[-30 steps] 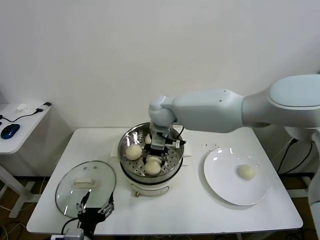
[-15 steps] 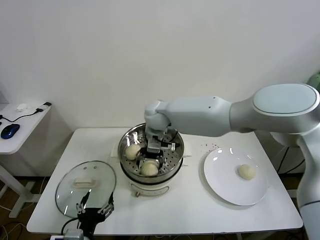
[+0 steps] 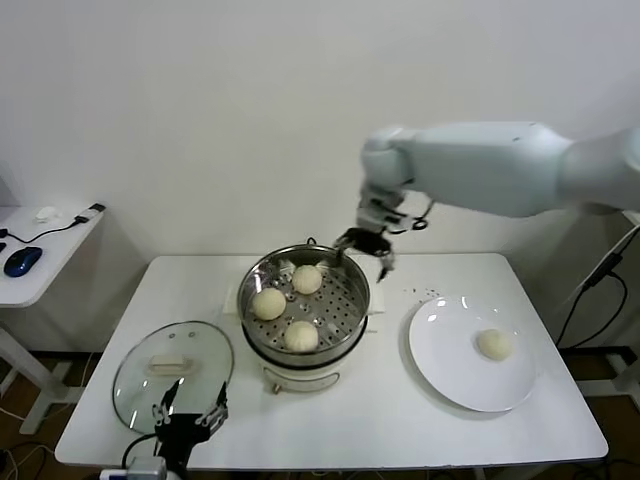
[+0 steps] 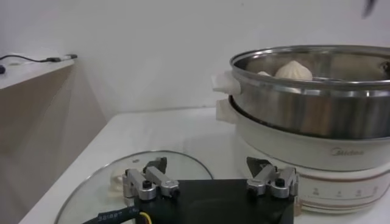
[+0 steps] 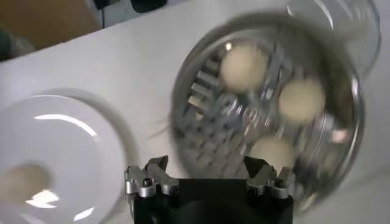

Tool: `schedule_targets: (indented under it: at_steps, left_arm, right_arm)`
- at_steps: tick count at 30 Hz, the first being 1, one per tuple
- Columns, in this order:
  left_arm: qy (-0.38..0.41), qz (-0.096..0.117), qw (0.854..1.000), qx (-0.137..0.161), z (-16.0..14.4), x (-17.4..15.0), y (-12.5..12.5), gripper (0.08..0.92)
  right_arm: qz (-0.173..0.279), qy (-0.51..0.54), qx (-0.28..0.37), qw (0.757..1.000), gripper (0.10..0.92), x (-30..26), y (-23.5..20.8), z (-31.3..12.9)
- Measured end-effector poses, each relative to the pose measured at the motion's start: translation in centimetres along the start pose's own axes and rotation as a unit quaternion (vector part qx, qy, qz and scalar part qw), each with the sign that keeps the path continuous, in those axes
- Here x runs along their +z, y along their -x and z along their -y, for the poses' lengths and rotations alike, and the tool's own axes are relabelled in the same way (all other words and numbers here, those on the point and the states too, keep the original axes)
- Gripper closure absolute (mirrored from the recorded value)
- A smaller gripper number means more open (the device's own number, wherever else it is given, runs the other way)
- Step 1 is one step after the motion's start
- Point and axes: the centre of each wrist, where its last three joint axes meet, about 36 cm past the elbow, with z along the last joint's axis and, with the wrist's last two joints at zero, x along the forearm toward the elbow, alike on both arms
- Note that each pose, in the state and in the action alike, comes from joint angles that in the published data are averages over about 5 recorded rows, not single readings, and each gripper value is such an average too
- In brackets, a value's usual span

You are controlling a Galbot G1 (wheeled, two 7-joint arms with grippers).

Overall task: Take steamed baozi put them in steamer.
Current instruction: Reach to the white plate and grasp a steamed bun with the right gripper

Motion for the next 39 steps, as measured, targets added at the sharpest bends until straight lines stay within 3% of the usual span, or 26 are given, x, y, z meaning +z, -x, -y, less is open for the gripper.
schedule_targets:
  at_steps: [6,15,26,39]
  left_arm:
    - [0.000,-0.001,1.000,0.000,-0.1,-0.1,0.0,0.177]
    - [0.001,-0.005,1.000,-0.004,-0.3,0.0,-0.1,0.177]
    - [0.003,-0.013,1.000,-0.007,-0.3,0.4,-0.2,0.177]
    - [0.003,-0.016,1.000,-0.007,-0.3,0.8,-0.2,0.177]
  right_arm:
    - [-0.014,0.180,0.008,0.984,0.200,6.1,1.3,-10.1]
    - [-0.010,0.341,0.002,0.940,0.200,9.8,9.3,-20.5]
    - [-0.027,0.418,-0.014,0.908,0.200,11.1,16.9,-25.7]
    - [-0.041,0.452,-0.015,0.891,0.200,11.2,21.5,-27.3]
